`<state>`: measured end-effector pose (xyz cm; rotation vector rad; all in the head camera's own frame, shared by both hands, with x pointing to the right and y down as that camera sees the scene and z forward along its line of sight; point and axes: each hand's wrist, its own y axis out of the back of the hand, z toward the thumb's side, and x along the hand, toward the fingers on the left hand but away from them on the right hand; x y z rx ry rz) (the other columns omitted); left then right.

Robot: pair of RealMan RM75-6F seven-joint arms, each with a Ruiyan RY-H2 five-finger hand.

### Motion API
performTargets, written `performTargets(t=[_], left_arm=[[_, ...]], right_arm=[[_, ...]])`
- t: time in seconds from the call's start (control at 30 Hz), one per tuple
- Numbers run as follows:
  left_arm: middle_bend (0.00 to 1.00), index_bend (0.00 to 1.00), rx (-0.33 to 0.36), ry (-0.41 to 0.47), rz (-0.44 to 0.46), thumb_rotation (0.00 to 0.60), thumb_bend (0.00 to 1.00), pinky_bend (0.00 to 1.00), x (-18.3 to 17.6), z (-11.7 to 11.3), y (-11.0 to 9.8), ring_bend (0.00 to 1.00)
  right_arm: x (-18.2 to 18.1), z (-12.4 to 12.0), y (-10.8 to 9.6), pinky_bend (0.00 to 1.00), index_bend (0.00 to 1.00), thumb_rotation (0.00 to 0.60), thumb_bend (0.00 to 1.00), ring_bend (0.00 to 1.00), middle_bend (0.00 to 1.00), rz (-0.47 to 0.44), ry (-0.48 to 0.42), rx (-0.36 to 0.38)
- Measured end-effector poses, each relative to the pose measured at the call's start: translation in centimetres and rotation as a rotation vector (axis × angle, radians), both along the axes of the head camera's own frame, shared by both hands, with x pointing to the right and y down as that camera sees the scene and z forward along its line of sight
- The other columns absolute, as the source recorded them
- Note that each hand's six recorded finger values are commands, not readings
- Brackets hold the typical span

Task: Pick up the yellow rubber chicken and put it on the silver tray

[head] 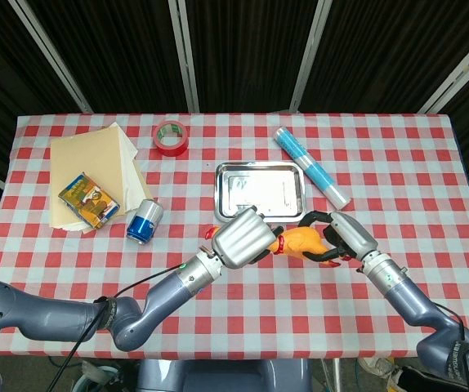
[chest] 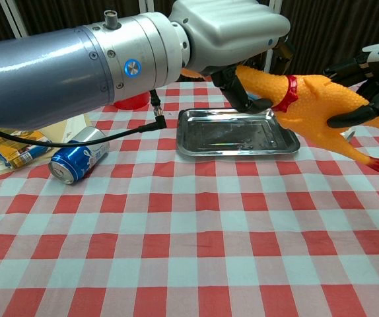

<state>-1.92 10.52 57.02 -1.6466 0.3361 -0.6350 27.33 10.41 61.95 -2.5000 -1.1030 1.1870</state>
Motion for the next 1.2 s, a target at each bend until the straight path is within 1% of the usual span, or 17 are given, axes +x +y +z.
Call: performTargets(t=[0.03, 0.1, 0.13, 0.17, 0.27, 0.33, 0.4, 0.67, 0.97, 1.03, 1.07, 1.13, 1.2], left_arm=[[0.76, 0.71, 0.001, -0.001, 0.0, 0.6, 0.81, 0.67, 0.0, 0.0, 0.0, 0.66], [0.76, 0.71, 0.004, -0.003, -0.002, 0.6, 0.81, 0.67, -0.1, 0.1, -0.1, 0.66], [0.76, 0.71, 0.004, -0.004, -0.003, 0.6, 0.81, 0.67, -0.1, 0.1, -0.1, 0.66], [0.76, 0.71, 0.006, -0.005, -0.004, 0.6, 0.81, 0.67, -0.1, 0.1, -0.2, 0.66], [0.76, 0.71, 0.012, -0.008, -0.009, 0.6, 0.81, 0.67, -0.2, 0.1, -0.4, 0.66], [0.76, 0.71, 0.015, -0.009, -0.012, 0.6, 0.81, 0.67, -0.2, 0.1, -0.5, 0.66], [0.76, 0.71, 0.019, -0.01, -0.014, 0.6, 0.81, 0.67, -0.2, 0.1, -0.6, 0.66], [0.76, 0.71, 0.027, -0.013, -0.015, 0.6, 0.81, 0.67, -0.1, 0.1, -0.7, 0.66], [0.76, 0.71, 0.028, -0.026, -0.006, 0.6, 0.81, 0.67, 0.0, 0.5, -0.3, 0.66], [0.76, 0.71, 0.031, -0.031, -0.004, 0.6, 0.81, 0.67, 0.0, 0.7, -0.2, 0.66], [0.76, 0.71, 0.033, -0.033, -0.003, 0.6, 0.81, 0.67, 0.1, 0.7, -0.2, 0.66], [0.76, 0.71, 0.031, -0.032, -0.002, 0.6, 0.81, 0.67, 0.2, 0.8, -0.1, 0.66], [0.76, 0.71, 0.021, -0.028, -0.004, 0.6, 0.81, 0.67, 0.3, 0.9, 0.0, 0.66]], right_arm=[[0.0, 0.0, 0.0, 0.77, 0.8, 0.6, 0.39, 0.78, 0.78, 0.001, -0.001, 0.001], [-0.1, 0.0, 0.1, 0.62, 0.61, 0.6, 0.39, 0.63, 0.66, -0.004, 0.0, -0.001], [-0.1, 0.0, 0.2, 0.57, 0.55, 0.6, 0.39, 0.57, 0.61, -0.01, 0.002, -0.003], [-0.1, 0.0, 0.3, 0.49, 0.44, 0.6, 0.38, 0.49, 0.53, -0.017, 0.006, -0.006], [0.0, 0.0, 0.7, 0.37, 0.23, 0.6, 0.33, 0.35, 0.39, -0.048, 0.016, -0.019], [0.1, 0.1, 0.9, 0.32, 0.15, 0.6, 0.3, 0.29, 0.33, -0.07, 0.021, -0.031], [0.1, 0.1, 1.1, 0.3, 0.11, 0.6, 0.29, 0.26, 0.31, -0.088, 0.023, -0.043], [0.3, 0.1, 1.4, 0.29, 0.09, 0.6, 0.29, 0.25, 0.3, -0.118, 0.014, -0.065], [0.6, 0.3, 1.2, 0.29, 0.12, 0.6, 0.29, 0.25, 0.3, -0.121, 0.007, -0.074], [0.7, 0.3, 1.2, 0.29, 0.16, 0.6, 0.29, 0.25, 0.3, -0.122, 0.007, -0.075], [0.7, 0.3, 1.2, 0.29, 0.19, 0.6, 0.29, 0.27, 0.3, -0.122, 0.008, -0.075], [0.7, 0.3, 1.2, 0.34, 0.3, 0.6, 0.29, 0.35, 0.33, -0.121, 0.006, -0.075], [0.7, 0.3, 1.1, 0.45, 0.41, 0.6, 0.29, 0.46, 0.42, -0.116, 0.004, -0.073]])
